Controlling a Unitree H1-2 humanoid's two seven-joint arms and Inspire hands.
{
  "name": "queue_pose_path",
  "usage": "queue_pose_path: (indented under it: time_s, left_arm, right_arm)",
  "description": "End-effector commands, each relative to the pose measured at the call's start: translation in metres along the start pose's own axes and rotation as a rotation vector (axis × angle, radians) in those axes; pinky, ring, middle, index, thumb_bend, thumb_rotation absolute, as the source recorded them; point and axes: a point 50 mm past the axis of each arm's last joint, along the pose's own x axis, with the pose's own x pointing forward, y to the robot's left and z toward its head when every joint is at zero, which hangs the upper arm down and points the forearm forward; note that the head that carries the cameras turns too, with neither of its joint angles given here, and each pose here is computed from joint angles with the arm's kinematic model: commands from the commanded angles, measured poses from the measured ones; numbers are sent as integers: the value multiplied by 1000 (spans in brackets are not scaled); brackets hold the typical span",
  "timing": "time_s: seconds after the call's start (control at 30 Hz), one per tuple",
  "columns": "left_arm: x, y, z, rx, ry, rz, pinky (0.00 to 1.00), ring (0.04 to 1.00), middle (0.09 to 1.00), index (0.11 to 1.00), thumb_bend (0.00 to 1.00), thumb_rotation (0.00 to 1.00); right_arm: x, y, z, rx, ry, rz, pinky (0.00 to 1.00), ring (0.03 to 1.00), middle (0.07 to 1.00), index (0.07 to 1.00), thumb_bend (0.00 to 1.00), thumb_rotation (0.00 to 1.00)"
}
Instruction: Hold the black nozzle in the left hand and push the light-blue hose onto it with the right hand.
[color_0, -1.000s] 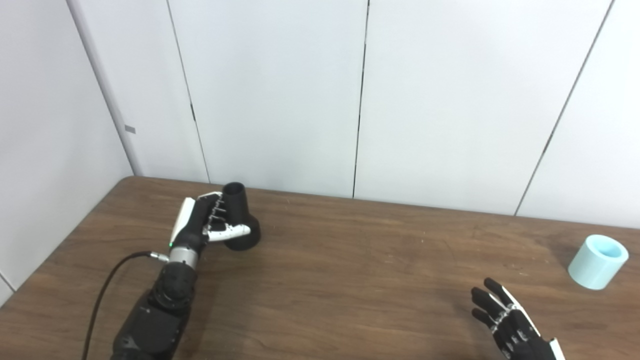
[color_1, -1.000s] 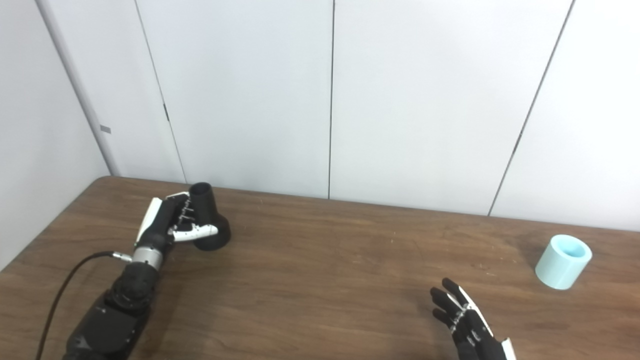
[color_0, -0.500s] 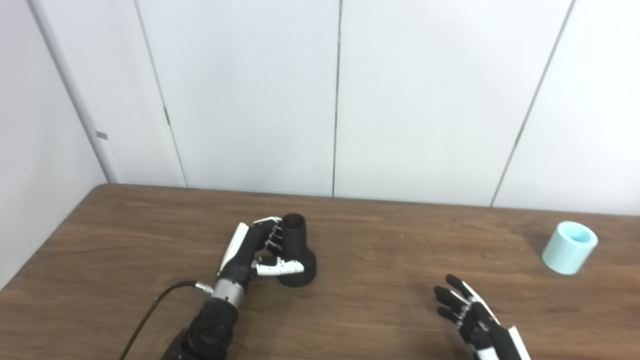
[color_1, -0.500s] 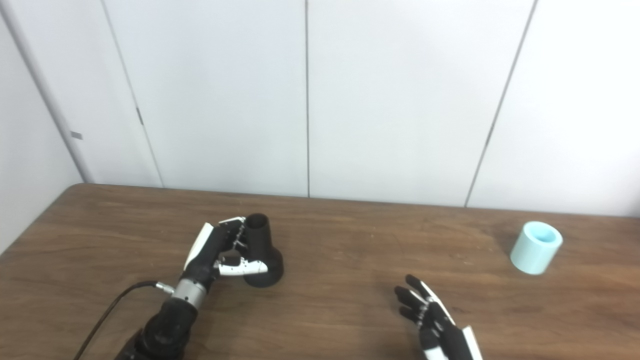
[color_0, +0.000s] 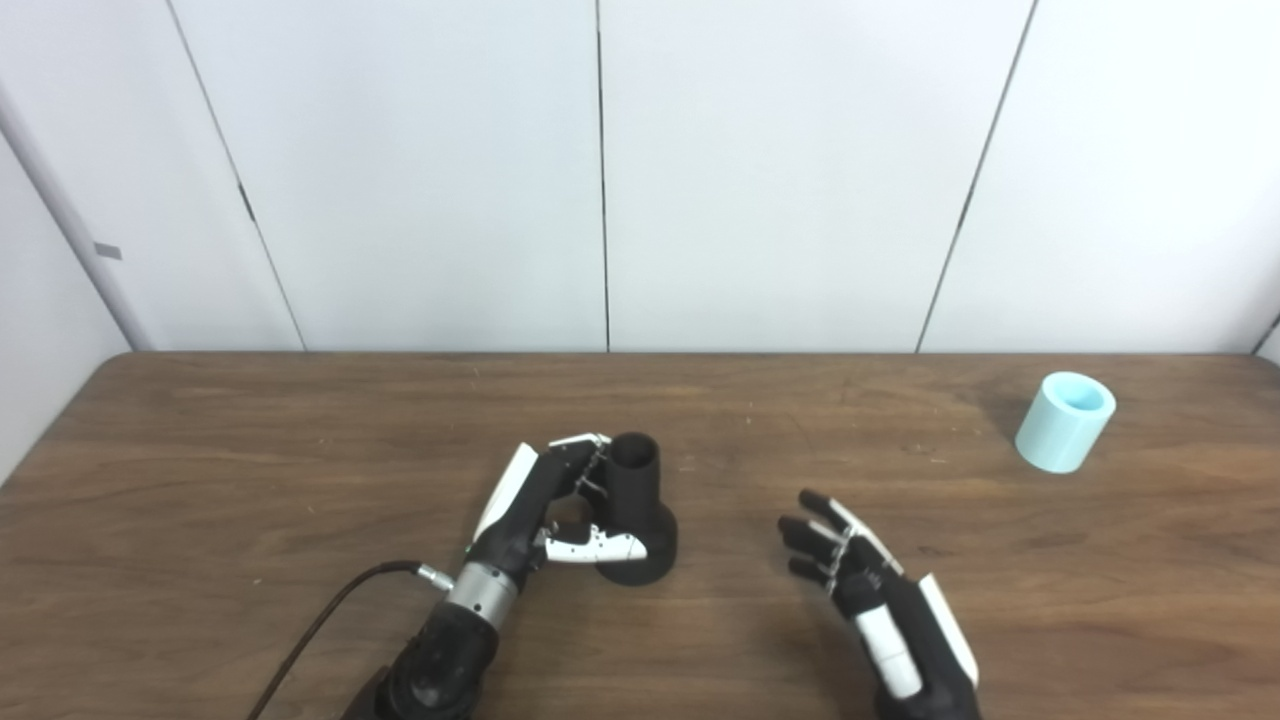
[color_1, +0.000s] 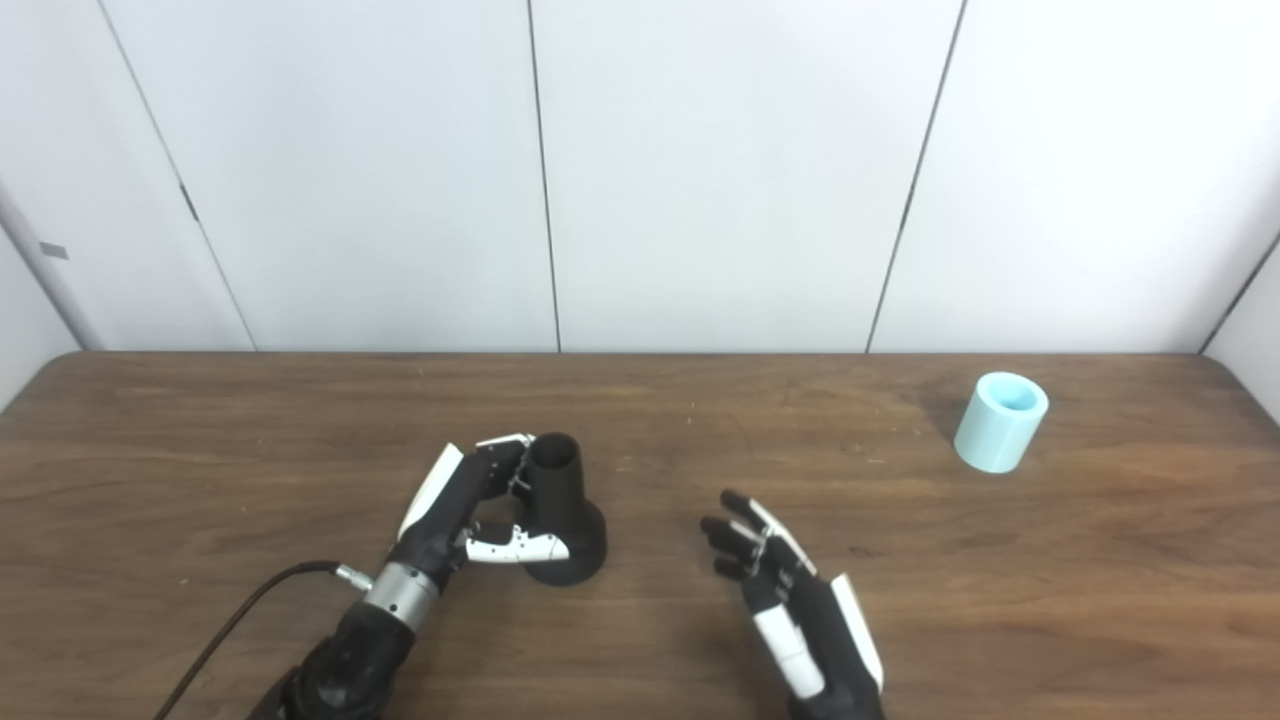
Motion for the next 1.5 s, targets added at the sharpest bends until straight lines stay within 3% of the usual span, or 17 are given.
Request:
queue_pose_path:
  time_s: [0.0,0.2,0.37,0.5,0.73,0.87,1.0,1.2,1.47]
  left_arm:
    - [-51,-65,-62,0,305,-294,406,468,469,500,522,0]
    - [-43,-70,-58,17,290,-269,379,446,459,504,521,0]
    - [-39,-74,-54,19,276,-260,394,468,476,496,522,0]
    - [-40,-73,-57,21,274,-259,392,465,480,494,522,0]
    - [-43,-70,-61,28,299,-246,369,435,458,505,521,0]
    - [-44,-66,-62,30,303,-245,368,431,452,507,521,0]
    - [-43,-62,-62,35,300,-249,373,433,451,508,521,0]
    - [-42,-62,-62,39,293,-255,386,450,454,507,521,0]
    - [-43,-66,-60,23,296,-256,369,433,449,508,521,0]
  right_arm:
    - [1,-11,34,9,-84,-96,800,821,792,872,707,801]
    - [17,-50,71,-222,-180,-272,644,743,754,781,680,564]
    - [40,-95,95,-524,-232,-307,632,730,748,774,699,468]
    - [62,-123,120,-757,-233,-321,681,761,782,785,758,425]
    - [93,-163,164,-1039,-130,-302,775,845,851,804,940,452]
    - [112,-176,182,-1092,-127,-307,746,859,879,841,947,425]
    - [133,-188,198,-1141,-105,-329,782,863,880,849,937,361]
    - [159,-199,202,-1247,18,-334,828,876,880,846,944,308]
    - [190,-214,183,-1320,172,-313,849,881,888,856,967,302]
